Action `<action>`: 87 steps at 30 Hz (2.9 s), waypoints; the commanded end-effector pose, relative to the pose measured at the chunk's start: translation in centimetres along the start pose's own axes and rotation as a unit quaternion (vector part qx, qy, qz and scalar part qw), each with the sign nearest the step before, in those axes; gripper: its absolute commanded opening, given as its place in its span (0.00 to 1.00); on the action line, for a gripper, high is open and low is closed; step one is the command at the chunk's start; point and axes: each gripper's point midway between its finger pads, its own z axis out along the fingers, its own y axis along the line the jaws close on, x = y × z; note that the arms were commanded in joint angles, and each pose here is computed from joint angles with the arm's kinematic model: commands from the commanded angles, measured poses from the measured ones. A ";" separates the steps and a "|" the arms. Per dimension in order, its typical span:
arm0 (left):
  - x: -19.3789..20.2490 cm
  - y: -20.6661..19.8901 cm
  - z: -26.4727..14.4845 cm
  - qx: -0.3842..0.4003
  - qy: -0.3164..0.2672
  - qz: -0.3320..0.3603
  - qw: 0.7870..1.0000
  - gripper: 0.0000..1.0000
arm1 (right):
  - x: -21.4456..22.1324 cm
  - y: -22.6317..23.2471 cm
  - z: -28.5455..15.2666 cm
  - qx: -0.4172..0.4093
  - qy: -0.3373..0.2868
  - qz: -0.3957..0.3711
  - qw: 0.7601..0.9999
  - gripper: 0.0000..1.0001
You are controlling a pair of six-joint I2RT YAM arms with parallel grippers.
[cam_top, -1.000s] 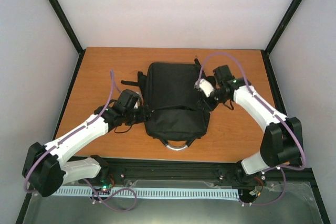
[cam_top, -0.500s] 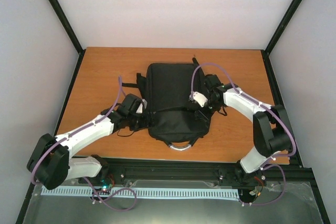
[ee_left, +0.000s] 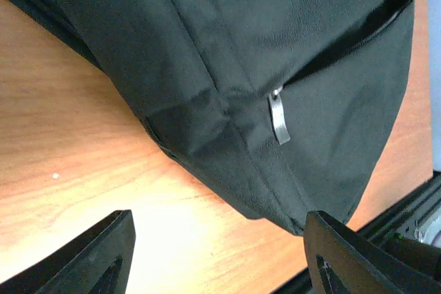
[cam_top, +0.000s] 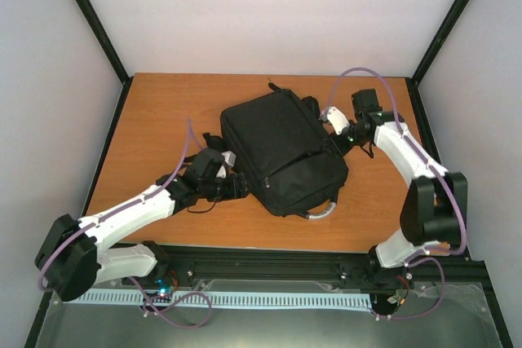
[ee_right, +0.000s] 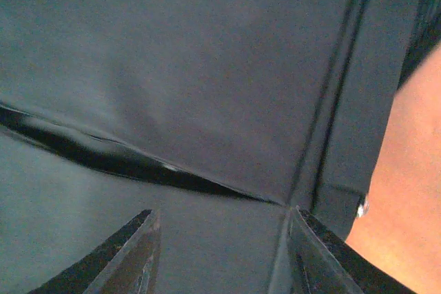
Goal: Pack the student bag
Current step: Adjust the student bag at the center of the board, then zip the student bag at the center of the board.
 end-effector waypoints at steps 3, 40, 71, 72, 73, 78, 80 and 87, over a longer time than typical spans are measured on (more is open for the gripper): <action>-3.5 1.0 -1.6 -0.011 -0.082 -0.059 0.995 0.67 | -4.2 8.2 -2.8 0.004 -0.059 -0.144 0.988 0.49; -6.0 1.0 4.3 0.038 -0.045 -0.130 0.990 0.52 | -2.0 19.5 8.4 0.107 0.017 -0.446 0.888 0.54; -5.5 2.3 5.0 0.026 -0.047 -0.143 0.988 0.51 | -4.1 19.0 7.7 0.143 -0.023 -0.419 0.896 0.26; -5.4 2.3 4.9 0.026 -0.047 -0.143 0.988 0.51 | -4.0 19.0 7.9 0.142 -0.022 -0.420 0.896 0.26; -5.4 2.3 4.9 0.025 -0.047 -0.143 0.988 0.51 | -3.9 19.1 8.0 0.139 -0.020 -0.421 0.896 0.26; -5.2 2.5 5.0 0.022 -0.046 -0.144 0.988 0.51 | -3.5 20.1 7.7 0.108 -0.021 -0.431 0.895 0.36; -5.1 2.6 5.1 0.023 -0.044 -0.144 0.988 0.52 | -3.1 20.4 7.6 0.097 -0.021 -0.439 0.893 0.40; -5.0 2.6 5.5 0.027 -0.039 -0.146 0.988 0.51 | -2.0 19.9 8.4 0.102 -0.003 -0.457 0.884 0.44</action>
